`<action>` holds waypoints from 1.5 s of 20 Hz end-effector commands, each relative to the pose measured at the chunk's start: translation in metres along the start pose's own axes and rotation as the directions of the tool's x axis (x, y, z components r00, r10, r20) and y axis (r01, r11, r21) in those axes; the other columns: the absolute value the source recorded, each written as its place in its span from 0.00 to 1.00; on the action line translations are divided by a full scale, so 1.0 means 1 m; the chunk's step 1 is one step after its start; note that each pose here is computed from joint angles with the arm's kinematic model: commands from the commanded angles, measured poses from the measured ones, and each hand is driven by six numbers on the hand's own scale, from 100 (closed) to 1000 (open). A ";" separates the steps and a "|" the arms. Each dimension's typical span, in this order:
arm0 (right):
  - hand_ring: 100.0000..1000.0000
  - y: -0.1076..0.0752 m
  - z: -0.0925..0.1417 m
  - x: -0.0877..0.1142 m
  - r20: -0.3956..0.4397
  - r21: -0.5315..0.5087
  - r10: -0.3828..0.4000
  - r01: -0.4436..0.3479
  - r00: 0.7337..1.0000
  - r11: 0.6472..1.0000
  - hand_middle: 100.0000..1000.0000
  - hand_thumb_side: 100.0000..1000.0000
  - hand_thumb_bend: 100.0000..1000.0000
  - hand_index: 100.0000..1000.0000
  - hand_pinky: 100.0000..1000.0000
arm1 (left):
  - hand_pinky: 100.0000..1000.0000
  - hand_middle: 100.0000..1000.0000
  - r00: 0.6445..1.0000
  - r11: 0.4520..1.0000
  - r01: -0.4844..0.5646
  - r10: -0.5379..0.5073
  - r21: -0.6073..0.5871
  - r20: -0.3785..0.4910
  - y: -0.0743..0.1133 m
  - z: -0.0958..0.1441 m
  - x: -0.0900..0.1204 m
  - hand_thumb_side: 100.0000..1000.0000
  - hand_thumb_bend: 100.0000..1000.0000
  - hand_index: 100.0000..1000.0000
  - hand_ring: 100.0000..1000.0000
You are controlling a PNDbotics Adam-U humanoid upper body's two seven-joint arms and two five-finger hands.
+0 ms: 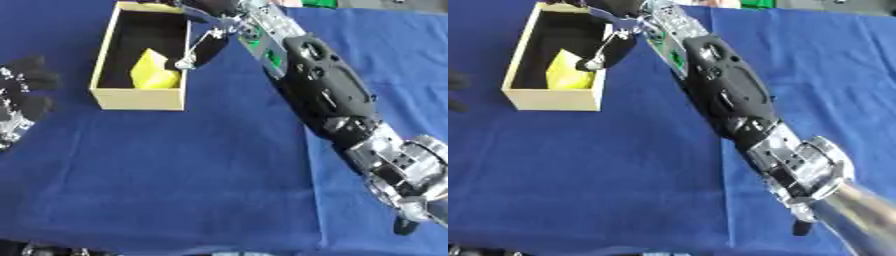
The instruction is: Pick up objects on the table and place them in the box.
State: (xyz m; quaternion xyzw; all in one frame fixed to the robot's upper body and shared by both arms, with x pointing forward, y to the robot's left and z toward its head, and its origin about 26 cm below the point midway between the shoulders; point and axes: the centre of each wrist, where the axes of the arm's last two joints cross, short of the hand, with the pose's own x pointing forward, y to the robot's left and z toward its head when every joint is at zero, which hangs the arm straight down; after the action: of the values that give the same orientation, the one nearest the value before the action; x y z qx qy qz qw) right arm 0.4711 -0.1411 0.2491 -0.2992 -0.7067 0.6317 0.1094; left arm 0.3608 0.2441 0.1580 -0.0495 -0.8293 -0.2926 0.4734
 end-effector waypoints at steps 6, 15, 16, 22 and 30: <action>0.88 -0.017 0.004 -0.006 -0.033 -0.053 0.020 -0.022 0.999 0.998 0.95 0.36 0.48 0.96 0.89 | 0.55 0.69 1.000 1.000 0.016 -0.016 0.010 0.024 0.005 -0.003 0.007 0.52 0.51 0.89 0.75; 0.84 -0.025 0.042 -0.037 -0.154 -0.217 -0.319 0.283 0.935 0.934 0.84 0.21 0.23 0.93 0.85 | 0.54 0.70 1.000 0.997 0.019 -0.019 0.072 -0.008 0.012 0.002 0.005 0.53 0.39 0.88 0.75; 0.83 -0.028 0.048 -0.040 -0.159 -0.233 -0.352 0.311 0.922 0.921 0.83 0.20 0.20 0.92 0.84 | 0.54 0.70 1.000 0.996 0.019 -0.018 0.081 -0.011 0.012 0.002 0.005 0.53 0.38 0.88 0.75; 0.79 -0.044 0.096 -0.050 -0.170 -0.396 -0.547 0.451 0.820 0.800 0.78 0.18 0.11 0.90 0.79 | 0.54 0.72 0.999 0.992 0.026 -0.023 0.124 -0.028 0.017 0.007 0.004 0.53 0.27 0.88 0.77; 0.77 -0.050 0.171 -0.039 -0.130 -0.593 -0.713 0.523 0.689 0.613 0.75 0.18 0.07 0.88 0.75 | 0.54 0.73 0.999 0.983 0.019 -0.012 0.183 -0.040 0.021 0.010 0.004 0.50 0.15 0.87 0.79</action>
State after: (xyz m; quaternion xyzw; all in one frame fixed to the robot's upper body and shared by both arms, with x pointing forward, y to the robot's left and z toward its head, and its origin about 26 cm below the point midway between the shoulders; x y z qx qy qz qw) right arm 0.4068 -0.2973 0.2499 -0.1507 -0.8598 0.2918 0.3910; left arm 0.3596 0.2599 0.1573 -0.0051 -0.8374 -0.2212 0.4998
